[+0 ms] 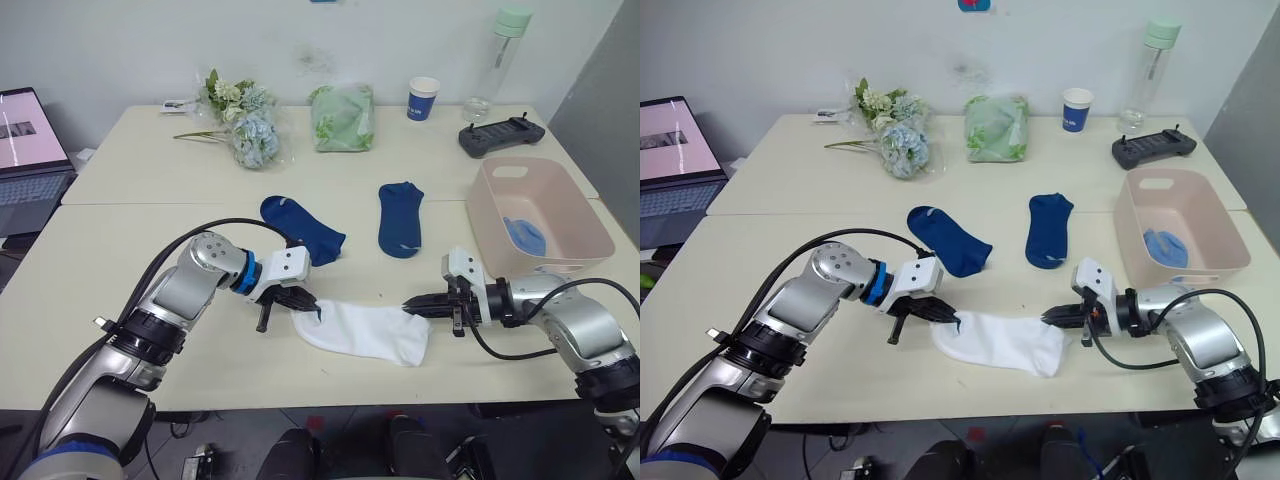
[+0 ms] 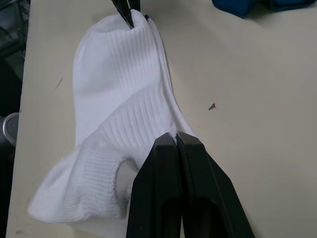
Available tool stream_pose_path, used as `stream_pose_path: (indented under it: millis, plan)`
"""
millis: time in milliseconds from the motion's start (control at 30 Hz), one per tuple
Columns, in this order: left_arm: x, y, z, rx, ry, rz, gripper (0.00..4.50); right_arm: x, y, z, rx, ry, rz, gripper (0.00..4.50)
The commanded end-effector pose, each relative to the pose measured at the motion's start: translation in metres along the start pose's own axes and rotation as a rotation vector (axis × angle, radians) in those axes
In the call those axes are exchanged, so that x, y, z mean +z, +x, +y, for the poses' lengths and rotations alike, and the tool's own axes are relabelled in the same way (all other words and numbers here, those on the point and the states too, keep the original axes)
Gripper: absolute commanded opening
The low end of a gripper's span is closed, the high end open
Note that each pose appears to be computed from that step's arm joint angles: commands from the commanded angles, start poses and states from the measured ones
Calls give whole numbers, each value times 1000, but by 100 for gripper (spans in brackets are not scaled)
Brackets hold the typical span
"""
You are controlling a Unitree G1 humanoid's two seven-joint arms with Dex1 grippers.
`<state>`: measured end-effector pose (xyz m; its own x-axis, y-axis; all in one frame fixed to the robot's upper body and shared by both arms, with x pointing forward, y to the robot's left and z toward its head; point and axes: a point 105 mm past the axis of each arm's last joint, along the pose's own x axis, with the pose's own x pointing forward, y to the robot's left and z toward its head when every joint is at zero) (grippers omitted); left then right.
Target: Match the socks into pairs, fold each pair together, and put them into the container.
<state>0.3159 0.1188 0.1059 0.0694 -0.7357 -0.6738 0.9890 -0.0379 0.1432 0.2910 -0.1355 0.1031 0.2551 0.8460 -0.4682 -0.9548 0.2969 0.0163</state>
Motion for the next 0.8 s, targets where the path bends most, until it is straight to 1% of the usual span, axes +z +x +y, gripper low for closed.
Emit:
stream_pose_path:
  millis: [33,167,333,467,500,633,667,700,800]
  plan:
    - [6,-3,5,14,38,0,3,12,-1,-2,-3,-50,-32,0]
    - [4,-3,8,21,35,6,3,10,-1,-4,-10,-60,-29,0]
    - [5,-1,7,13,28,-1,3,2,-2,1,13,-38,-8,0]
    - [0,0,9,16,37,21,3,1,-2,1,13,-22,-12,0]
    - [3,1,9,17,26,7,3,0,-2,1,13,-20,-11,0]
    - [2,2,6,-8,31,11,3,0,-3,0,-1,-10,-21,0]
    - [2,1,6,-5,27,8,43,1,-3,-1,-7,-9,-28,46]
    - [2,0,7,1,25,5,60,2,-4,-2,-14,-14,-33,62]
    - [1,-2,9,11,28,6,149,6,-7,-8,-47,-33,-40,160]
